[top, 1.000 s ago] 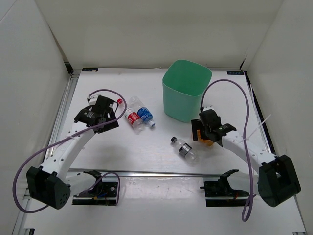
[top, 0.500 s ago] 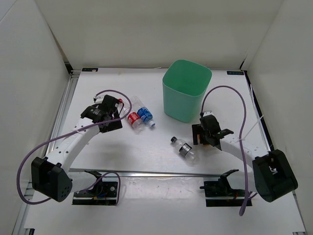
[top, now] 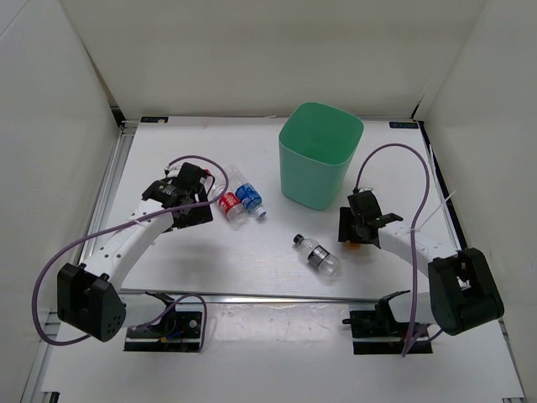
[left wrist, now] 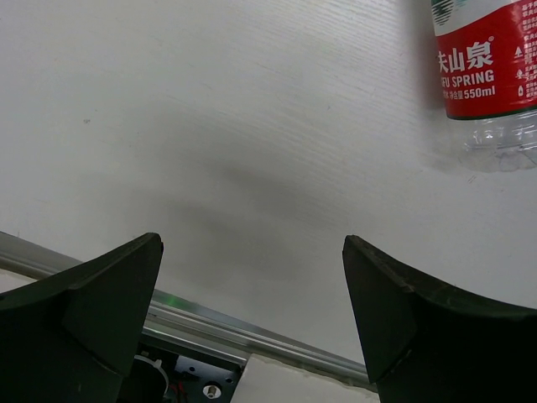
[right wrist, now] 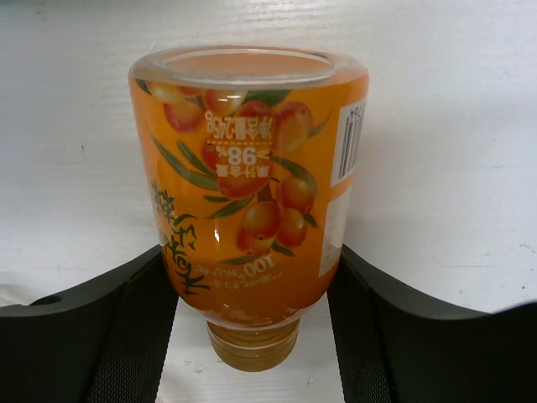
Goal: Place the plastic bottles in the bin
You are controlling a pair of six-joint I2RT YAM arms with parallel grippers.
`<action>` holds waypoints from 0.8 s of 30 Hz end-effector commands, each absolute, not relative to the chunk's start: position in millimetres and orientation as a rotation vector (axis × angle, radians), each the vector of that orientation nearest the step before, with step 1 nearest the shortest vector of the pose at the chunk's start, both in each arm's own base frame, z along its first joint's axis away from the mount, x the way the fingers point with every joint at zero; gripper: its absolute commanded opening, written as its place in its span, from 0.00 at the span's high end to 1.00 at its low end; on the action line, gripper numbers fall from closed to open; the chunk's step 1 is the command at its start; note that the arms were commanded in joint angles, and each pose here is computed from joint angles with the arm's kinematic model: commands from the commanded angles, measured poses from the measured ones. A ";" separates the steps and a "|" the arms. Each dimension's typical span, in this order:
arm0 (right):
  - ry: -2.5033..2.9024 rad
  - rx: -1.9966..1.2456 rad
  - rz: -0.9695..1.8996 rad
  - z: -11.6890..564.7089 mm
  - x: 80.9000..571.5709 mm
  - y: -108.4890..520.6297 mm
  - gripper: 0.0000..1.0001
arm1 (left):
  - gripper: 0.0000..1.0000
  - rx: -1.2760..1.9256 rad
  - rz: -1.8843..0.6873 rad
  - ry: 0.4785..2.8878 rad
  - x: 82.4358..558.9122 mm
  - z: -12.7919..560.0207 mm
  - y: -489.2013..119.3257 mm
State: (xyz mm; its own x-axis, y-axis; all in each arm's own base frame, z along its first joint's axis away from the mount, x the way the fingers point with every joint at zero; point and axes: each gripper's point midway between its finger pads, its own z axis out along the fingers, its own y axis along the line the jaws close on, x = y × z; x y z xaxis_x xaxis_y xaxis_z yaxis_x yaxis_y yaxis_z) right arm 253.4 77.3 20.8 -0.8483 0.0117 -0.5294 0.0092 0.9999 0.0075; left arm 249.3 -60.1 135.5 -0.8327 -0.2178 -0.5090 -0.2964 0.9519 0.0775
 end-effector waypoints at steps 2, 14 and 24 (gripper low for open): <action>2.599 0.072 0.021 27.0 259.8 81.9 0.56 | 0.00 -0.360 0.177 2.604 248.2 131.8 -65.5; 2.598 0.279 -0.135 55.4 234.6 50.4 0.76 | 0.00 -0.372 0.174 2.602 248.3 129.4 -65.9; 2.174 0.342 0.060 252.8 285.2 59.6 0.80 | 0.00 -0.373 0.168 2.592 252.9 131.2 -67.6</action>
